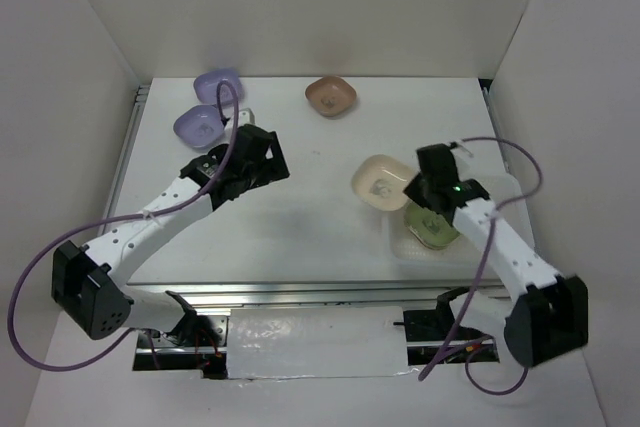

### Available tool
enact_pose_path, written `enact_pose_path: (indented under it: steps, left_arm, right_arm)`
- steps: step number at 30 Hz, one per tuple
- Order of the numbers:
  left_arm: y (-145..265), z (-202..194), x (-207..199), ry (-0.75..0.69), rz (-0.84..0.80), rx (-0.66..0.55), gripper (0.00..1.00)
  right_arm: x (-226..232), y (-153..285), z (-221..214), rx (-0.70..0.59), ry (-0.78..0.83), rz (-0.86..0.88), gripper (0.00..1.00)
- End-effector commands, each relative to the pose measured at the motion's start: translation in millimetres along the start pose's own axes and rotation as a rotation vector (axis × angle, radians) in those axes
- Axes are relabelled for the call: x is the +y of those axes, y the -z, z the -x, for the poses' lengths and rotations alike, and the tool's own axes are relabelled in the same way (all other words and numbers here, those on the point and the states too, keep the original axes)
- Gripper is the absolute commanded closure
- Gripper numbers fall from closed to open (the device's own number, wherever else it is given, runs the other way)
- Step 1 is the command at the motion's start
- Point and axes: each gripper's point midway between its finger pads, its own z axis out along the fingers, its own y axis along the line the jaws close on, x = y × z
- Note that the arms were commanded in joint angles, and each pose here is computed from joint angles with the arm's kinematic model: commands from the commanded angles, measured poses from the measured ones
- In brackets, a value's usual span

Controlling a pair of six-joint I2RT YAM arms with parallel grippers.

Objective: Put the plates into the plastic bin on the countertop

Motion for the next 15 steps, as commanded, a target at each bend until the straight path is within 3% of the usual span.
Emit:
enact_pose_path:
  steps: [1, 6, 15]
  left_arm:
    - [0.8, 10.7, 25.1, 0.043, 0.054, -0.032, 0.01]
    - [-10.9, 6.2, 29.0, 0.039, 0.050, 0.001, 0.01]
    - [-30.6, -1.3, 28.6, 0.027, 0.077, 0.044, 0.01]
  right_arm:
    - [-70.4, 25.5, 21.7, -0.129, -0.196, -0.104, 1.00]
    - [-143.9, 45.3, 38.5, -0.290, -0.407, -0.190, 1.00]
    - [-180.9, 40.2, 38.5, -0.242, -0.419, -0.245, 0.99]
